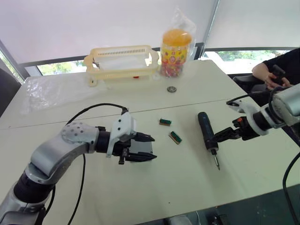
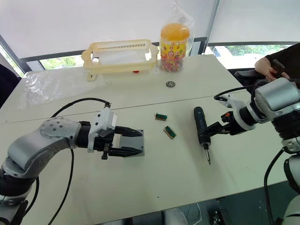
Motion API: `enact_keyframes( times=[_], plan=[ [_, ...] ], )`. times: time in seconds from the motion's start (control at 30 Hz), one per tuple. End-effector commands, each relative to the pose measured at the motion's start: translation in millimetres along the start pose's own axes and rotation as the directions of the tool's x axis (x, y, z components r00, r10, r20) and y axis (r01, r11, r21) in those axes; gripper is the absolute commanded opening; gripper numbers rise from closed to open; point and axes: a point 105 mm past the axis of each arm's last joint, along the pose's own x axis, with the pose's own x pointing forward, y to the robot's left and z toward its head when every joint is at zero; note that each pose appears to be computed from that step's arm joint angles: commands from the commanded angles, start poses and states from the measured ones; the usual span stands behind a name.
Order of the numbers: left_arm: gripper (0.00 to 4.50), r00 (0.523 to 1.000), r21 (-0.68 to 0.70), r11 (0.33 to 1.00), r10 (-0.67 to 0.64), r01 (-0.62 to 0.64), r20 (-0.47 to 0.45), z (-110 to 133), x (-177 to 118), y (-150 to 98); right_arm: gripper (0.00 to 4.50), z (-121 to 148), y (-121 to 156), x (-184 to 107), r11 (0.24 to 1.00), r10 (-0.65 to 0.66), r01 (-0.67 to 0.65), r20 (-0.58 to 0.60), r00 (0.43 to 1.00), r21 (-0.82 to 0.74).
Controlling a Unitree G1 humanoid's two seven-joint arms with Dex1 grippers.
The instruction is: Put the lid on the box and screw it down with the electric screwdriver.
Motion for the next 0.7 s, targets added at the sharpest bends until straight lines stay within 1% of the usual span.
enact_keyframes(
  times=[0.03,0.2,0.33,0.5,0.67,0.7],
  plan=[
    [2.57,1.000,0.021,0.999,0.025,-0.025,0.019,4,-1,-3,4.45,4,-1,5,1.000,-0.008,0.008,-0.004,1.000,0.025],
    [2.57,0.996,-0.026,0.996,0.084,-0.083,0.039,0,-2,2,4.45,5,0,22,0.999,0.000,0.001,-0.028,1.000,0.045],
    [2.57,0.994,-0.036,0.994,0.104,-0.103,0.030,-3,-5,3,4.45,6,-2,36,0.998,-0.037,0.039,-0.050,0.998,0.042],
    [2.57,0.990,-0.045,0.990,0.137,-0.136,0.023,-4,-7,3,4.45,7,-7,48,0.997,-0.077,0.076,-0.063,0.995,-0.021],
    [2.57,0.986,-0.048,0.985,0.169,-0.168,0.009,-6,-10,4,4.45,-3,-19,62,0.990,-0.130,0.123,-0.102,0.986,-0.067],
    [2.57,0.984,-0.046,0.983,0.178,-0.178,0.004,-7,-10,4,3.93,-4,-22,65,0.988,-0.144,0.138,-0.106,0.984,-0.067]
  ],
)
